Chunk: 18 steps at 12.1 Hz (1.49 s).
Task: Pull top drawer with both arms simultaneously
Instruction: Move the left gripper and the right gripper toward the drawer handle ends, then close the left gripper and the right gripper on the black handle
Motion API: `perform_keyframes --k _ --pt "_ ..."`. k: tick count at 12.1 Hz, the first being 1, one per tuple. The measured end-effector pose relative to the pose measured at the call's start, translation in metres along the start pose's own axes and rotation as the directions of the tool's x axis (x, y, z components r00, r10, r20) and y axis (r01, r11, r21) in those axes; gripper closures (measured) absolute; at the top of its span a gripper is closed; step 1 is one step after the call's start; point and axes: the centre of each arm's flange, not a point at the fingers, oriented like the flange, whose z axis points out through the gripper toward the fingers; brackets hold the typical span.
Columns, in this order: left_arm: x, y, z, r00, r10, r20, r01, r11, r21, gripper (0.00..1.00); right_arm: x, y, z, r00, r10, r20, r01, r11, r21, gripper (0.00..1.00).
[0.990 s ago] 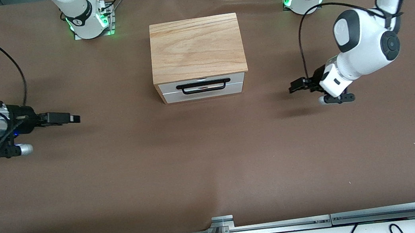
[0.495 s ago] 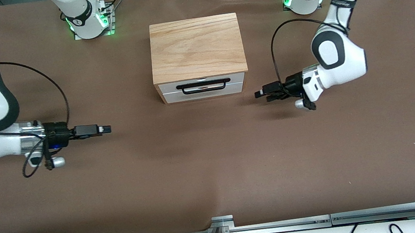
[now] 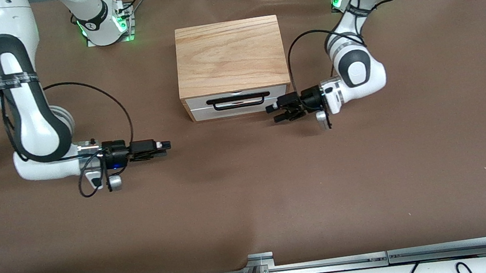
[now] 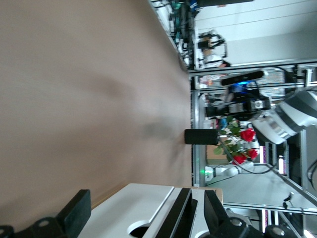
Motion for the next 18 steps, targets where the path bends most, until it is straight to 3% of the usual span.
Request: perform_keyframes --k 7,11,14,18 --pt "-0.015 0.017 0.023 0.996 0.086 0.032 -0.082 0.992 -0.096 0.0 -0.041 0.019 0.094 0.995 -0.075 -0.069 0.086 0.982 0.168 0.0" --pt "-0.014 0.012 0.014 0.996 0.088 0.033 -0.079 0.976 -0.201 0.04 -0.064 0.027 0.141 0.987 -0.13 -0.09 0.147 0.966 0.212 0.0" --pt "-0.015 -0.003 0.01 0.998 0.058 0.03 -0.051 0.979 -0.198 0.07 -0.081 0.044 0.159 0.986 -0.153 -0.071 0.165 0.965 0.205 0.0" --pt "-0.037 -0.03 0.007 0.999 -0.007 0.054 0.017 0.984 -0.18 0.11 -0.106 0.063 0.162 0.981 -0.188 -0.045 0.193 0.951 0.243 0.0"
